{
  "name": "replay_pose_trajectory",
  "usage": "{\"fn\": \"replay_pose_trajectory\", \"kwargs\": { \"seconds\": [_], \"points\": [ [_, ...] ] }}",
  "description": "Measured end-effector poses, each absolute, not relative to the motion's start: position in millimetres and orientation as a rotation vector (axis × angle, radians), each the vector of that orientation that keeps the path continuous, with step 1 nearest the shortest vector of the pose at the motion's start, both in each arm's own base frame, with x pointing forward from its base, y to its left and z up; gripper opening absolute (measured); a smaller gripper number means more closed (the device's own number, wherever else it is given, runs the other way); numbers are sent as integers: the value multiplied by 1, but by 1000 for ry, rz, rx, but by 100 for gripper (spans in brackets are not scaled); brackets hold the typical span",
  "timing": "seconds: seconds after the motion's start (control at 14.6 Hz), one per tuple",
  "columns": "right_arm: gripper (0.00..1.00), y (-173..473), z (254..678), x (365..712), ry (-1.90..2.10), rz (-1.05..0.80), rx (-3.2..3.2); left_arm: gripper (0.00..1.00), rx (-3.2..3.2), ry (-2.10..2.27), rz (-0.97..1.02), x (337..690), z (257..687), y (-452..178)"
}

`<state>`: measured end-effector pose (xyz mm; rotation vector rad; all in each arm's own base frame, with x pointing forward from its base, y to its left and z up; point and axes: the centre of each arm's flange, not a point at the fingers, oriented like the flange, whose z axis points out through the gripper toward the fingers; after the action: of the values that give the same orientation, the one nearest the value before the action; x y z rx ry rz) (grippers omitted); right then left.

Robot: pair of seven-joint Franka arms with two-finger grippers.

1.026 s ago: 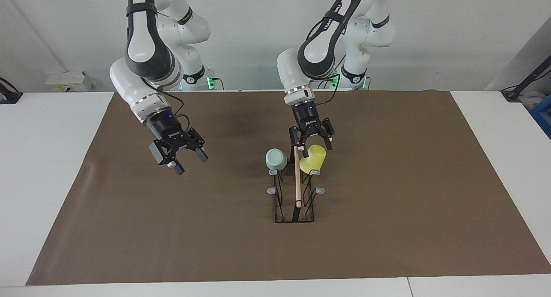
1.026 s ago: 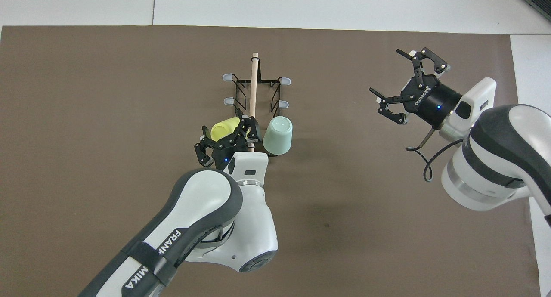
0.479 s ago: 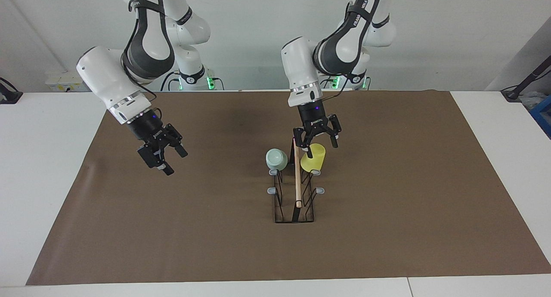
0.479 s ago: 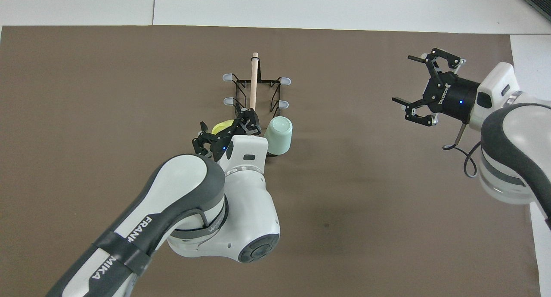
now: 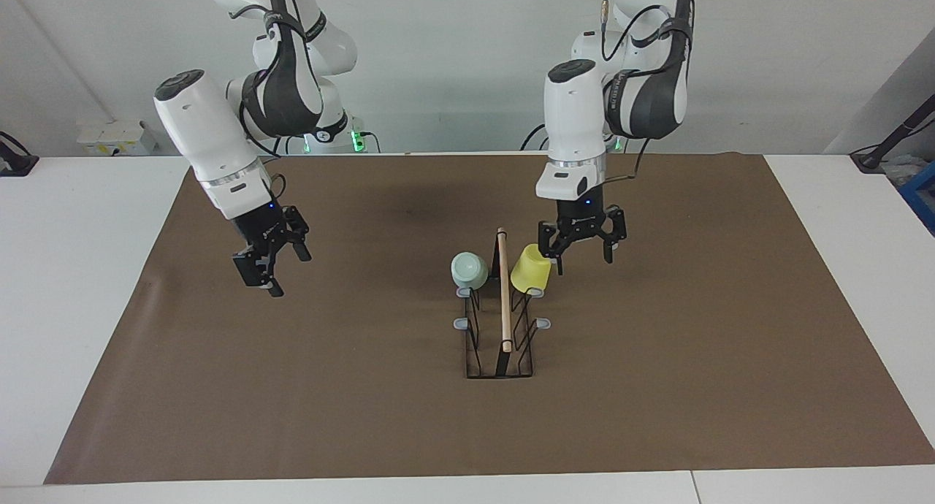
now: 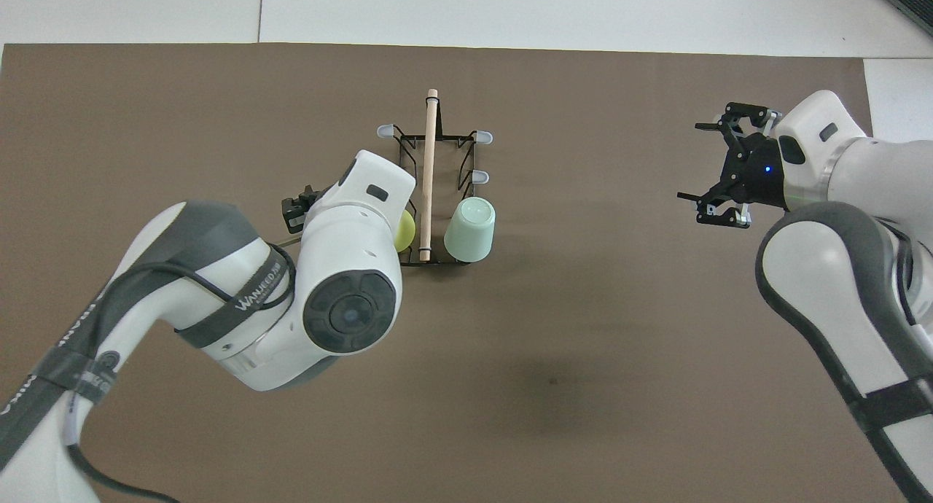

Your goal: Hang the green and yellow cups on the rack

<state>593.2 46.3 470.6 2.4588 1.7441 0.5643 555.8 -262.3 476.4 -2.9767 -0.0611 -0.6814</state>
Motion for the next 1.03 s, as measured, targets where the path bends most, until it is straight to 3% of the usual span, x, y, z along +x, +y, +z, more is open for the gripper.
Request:
{"fn": "replay_pose_trajectory", "kwargs": {
  "seconds": [0.27,0.68,1.03],
  "points": [
    [100,68,473,586,1312,394,2684,100,-3063,158,-517,570,497,-201],
    [100,72,519,581,758,170,2882,100,-3142,439,-210,567,553,-101],
    [100,64,558,569,449,4,2946,100,-3151,417,-98,560,603,-70]
  ]
}}
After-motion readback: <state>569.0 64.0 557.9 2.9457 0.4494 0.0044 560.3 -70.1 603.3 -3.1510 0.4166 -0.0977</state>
